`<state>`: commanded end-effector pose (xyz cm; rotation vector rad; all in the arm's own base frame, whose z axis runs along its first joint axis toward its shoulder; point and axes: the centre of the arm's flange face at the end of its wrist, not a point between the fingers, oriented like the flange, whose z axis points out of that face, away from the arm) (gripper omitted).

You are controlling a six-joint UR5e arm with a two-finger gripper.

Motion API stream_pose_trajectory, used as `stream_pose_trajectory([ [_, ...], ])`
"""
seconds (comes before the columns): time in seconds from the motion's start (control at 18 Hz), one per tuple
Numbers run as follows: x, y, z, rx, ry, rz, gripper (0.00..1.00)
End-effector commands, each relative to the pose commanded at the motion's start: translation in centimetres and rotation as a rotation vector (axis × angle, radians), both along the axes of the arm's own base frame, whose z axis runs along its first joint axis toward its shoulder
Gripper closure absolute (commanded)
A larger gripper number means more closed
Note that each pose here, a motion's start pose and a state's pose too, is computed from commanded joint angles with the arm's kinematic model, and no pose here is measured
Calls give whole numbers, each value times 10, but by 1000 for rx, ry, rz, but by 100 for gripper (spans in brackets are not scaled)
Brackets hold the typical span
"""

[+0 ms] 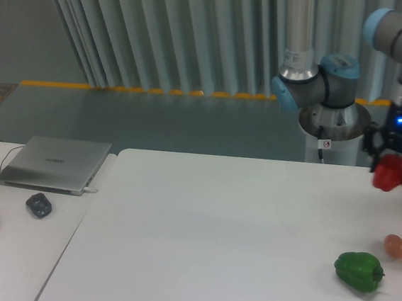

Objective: Place the red pepper on the table
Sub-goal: 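Carry the red pepper in the gripper down toward the table beside the green pepper, then lower the red pepper onto the table and open the gripper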

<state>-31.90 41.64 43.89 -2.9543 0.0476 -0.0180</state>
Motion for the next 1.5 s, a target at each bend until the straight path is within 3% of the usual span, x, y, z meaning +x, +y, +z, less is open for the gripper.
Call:
stream_pose_trajectory([
  [0.44, 36, 89, -61, -19, 40, 6, 43],
  [0.78, 38, 113, -98, -47, 22, -23, 40],
  [1.11, 43, 135, -139, -124, 62, 2, 41],
  [1.5, 50, 146, -149, -136, 88, 2, 41],
])
